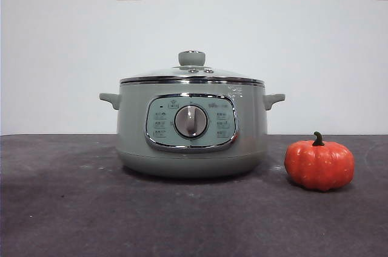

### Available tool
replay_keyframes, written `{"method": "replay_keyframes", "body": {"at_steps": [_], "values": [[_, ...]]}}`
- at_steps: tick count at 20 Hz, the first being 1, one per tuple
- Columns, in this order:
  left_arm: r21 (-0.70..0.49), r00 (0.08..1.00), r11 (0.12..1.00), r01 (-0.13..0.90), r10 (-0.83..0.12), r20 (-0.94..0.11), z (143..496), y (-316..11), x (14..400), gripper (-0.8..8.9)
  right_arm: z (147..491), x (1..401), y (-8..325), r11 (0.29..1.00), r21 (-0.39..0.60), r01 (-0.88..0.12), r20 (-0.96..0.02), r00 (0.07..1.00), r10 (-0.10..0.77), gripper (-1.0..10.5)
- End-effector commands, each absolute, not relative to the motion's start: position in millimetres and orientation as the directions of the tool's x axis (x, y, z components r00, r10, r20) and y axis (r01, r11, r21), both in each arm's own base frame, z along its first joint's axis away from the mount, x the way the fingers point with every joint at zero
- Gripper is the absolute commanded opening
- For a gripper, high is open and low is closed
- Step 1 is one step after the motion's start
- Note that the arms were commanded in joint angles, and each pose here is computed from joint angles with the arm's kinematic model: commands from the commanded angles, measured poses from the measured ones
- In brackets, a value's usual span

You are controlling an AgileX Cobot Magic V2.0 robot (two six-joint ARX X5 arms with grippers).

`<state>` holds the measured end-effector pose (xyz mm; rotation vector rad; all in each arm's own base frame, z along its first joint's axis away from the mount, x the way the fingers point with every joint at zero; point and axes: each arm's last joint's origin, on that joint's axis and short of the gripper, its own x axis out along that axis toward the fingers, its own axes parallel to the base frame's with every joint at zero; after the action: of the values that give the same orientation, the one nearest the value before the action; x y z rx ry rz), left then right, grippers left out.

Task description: Pick up the pumpkin,open the lid,put the pumpkin in the pot,close the lid

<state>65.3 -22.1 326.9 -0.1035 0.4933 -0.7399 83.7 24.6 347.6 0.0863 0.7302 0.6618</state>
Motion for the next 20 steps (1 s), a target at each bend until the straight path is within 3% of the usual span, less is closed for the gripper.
{"method": "replay_keyframes", "body": {"at_steps": [1,9,20], "values": [[-0.247,0.634,0.739,0.627,-0.668,-0.390,327.9,-22.1,64.7,7.86,348.3,83.9,24.9,0.795,0.301,-0.527,-0.587,0.554,0.590,7.2],[-0.247,0.633,0.738,0.627,-0.669,-0.390,327.9,-22.1,64.7,7.86,343.4,103.8,29.1,0.793,0.318,-0.519,-0.627,0.513,0.587,7.2],[-0.248,0.632,0.738,0.628,-0.670,-0.389,327.9,-22.1,64.7,7.86,289.3,214.8,69.5,0.866,0.146,-0.479,-0.821,0.430,0.376,7.2]]}}
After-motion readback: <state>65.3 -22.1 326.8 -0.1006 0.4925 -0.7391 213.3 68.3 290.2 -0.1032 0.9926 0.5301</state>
